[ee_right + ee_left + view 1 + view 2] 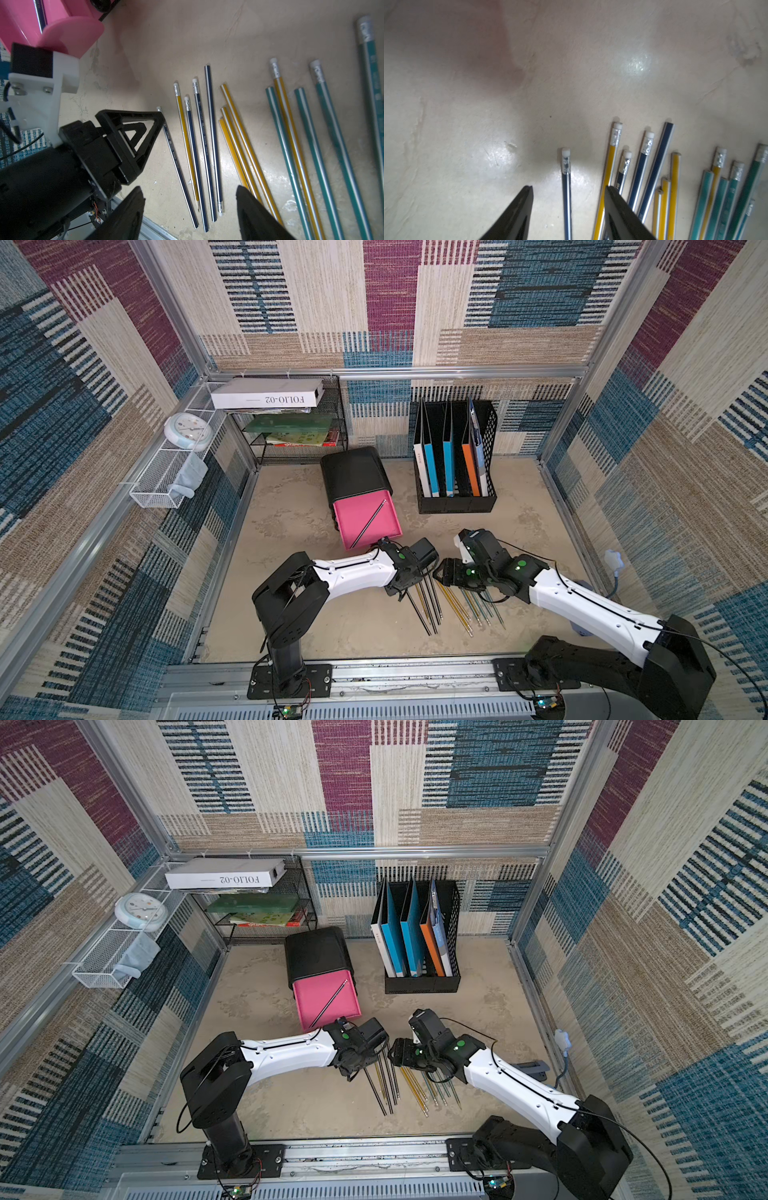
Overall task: Please place the pencils in the drawer according to their color
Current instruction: Pick up the pencil from the center of the board.
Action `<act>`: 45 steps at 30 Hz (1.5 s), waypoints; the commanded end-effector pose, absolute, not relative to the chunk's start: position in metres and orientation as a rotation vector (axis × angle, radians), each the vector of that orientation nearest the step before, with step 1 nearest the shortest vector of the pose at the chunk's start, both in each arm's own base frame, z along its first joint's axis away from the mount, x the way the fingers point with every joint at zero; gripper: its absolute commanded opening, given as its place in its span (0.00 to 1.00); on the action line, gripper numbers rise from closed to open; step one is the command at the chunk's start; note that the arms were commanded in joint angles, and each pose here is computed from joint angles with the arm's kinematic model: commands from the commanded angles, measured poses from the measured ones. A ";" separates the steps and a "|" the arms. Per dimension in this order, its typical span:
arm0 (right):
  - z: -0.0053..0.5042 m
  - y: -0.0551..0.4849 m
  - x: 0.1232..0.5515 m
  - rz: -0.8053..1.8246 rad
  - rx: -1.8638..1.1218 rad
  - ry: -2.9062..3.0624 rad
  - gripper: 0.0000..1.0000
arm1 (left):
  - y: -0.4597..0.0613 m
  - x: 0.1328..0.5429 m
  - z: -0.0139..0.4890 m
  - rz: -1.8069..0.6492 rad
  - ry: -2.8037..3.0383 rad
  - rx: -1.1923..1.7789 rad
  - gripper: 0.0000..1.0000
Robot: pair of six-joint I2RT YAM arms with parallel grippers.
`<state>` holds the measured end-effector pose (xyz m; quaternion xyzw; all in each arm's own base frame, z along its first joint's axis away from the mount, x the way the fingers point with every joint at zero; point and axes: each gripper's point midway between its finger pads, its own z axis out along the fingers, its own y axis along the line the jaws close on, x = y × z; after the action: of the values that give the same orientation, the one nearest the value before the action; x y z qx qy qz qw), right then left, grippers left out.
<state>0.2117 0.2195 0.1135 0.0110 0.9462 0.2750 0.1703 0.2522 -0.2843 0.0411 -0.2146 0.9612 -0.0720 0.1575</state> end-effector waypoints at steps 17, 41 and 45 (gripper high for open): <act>0.119 0.217 0.220 0.760 0.022 2.647 0.74 | -0.270 0.256 0.021 -0.076 2.776 -0.679 0.41; 0.131 0.209 0.221 0.757 0.042 2.606 0.74 | -0.276 0.252 0.006 -0.060 2.830 -0.681 0.12; 0.133 0.209 0.222 0.762 0.045 2.600 0.74 | -0.278 0.251 0.007 -0.067 2.834 -0.677 0.04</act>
<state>0.2206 0.2104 0.1300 0.0155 0.9373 0.2782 0.2091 0.2557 -0.2683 0.0170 -0.2303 0.9636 -0.0053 0.1357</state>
